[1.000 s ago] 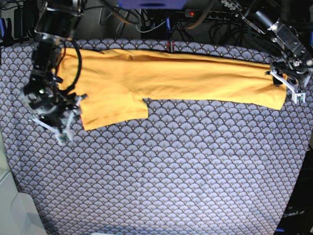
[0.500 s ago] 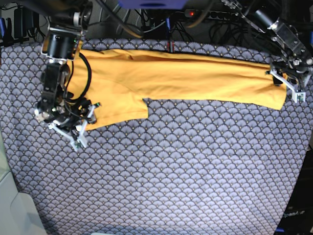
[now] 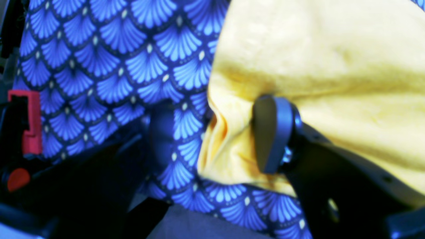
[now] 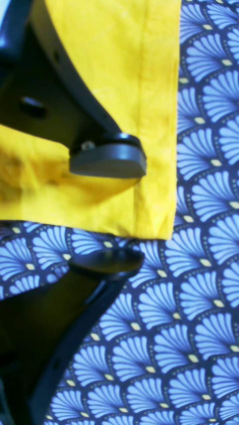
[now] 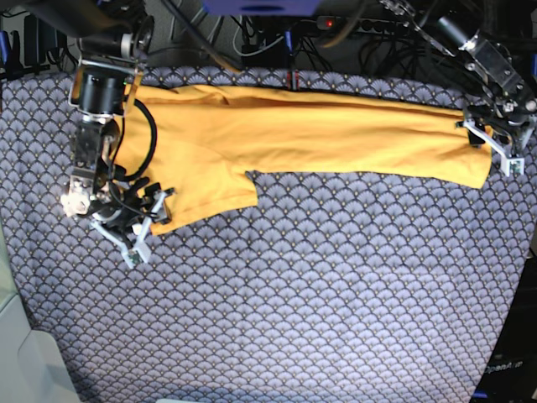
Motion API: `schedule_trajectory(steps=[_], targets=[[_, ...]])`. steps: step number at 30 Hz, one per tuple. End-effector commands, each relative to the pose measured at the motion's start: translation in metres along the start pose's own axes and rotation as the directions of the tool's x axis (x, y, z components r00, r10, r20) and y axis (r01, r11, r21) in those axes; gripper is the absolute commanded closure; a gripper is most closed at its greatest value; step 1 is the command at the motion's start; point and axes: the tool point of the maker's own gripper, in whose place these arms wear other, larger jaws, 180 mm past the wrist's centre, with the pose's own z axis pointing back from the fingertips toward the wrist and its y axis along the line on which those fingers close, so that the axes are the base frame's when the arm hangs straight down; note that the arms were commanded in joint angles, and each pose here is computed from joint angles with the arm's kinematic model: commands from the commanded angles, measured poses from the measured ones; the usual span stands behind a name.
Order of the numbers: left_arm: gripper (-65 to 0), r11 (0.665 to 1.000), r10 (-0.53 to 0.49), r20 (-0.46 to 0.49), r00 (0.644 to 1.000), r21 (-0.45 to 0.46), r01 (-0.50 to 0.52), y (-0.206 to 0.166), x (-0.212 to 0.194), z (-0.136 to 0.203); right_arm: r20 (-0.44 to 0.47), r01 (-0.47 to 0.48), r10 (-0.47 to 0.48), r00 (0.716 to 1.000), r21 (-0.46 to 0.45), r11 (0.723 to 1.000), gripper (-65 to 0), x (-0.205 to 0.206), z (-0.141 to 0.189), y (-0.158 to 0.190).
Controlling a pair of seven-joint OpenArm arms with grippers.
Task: Fold the T-shirt properly
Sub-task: 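Move the right gripper to the sleeve end and grasp it, then fold the sleeve end back onto the shirt with the right gripper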
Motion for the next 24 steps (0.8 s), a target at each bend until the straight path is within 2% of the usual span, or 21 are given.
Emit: schedule_trajectory(steps=[1,3,5,8,10,14,20,24], targets=[[-37.4,0.999,-0.038,-0.182,0.982,0.031,0.045,0.004,-0.041,0.000,-0.001,-0.009,0.009,1.000,-0.024,1.000,-34.9,0.006,0.005,-0.011],[-37.4,0.999,-0.038,-0.182,0.982,0.031,0.045,0.004,-0.041,0.000,-0.001,-0.009,0.009,1.000,-0.026,1.000,-32.0,0.004,0.005,-0.013],[-37.4,0.999,-0.038,-0.182,0.982,0.031,0.045,0.004,-0.041,0.000,-0.003,-0.009,0.009,1.000,-0.026,1.000,-25.1,0.004,0.005,-0.013],[-37.3,0.999,-0.038,-0.184,0.982,0.031,0.045,0.004,-0.041,0.000,-0.007,-0.008,0.008,1.000,-0.025,1.000,-8.4,0.002,0.005,-0.012],[-37.3,0.999,-0.038,-0.184,0.982,0.031,0.045,0.004,-0.041,0.000,-0.013,-0.011,0.010,1.000,-0.028,1.000,0.0,0.001,0.005,-0.013],[-37.3,0.999,-0.038,-0.182,0.982,0.031,0.045,0.004,-0.041,0.000,0.017,-0.030,0.031,0.999,-0.058,0.998,0.0,0.006,0.016,-0.016],[-37.3,0.999,-0.038,-0.182,0.982,0.031,0.045,0.004,-0.041,0.000,0.117,-0.113,0.134,0.984,-0.169,0.979,0.0,0.020,0.065,-0.013],[-37.4,0.999,-0.038,-0.182,0.982,0.031,0.045,0.004,-0.041,0.000,0.134,-0.143,0.172,0.976,-0.203,0.969,0.0,0.014,0.085,-0.006]])
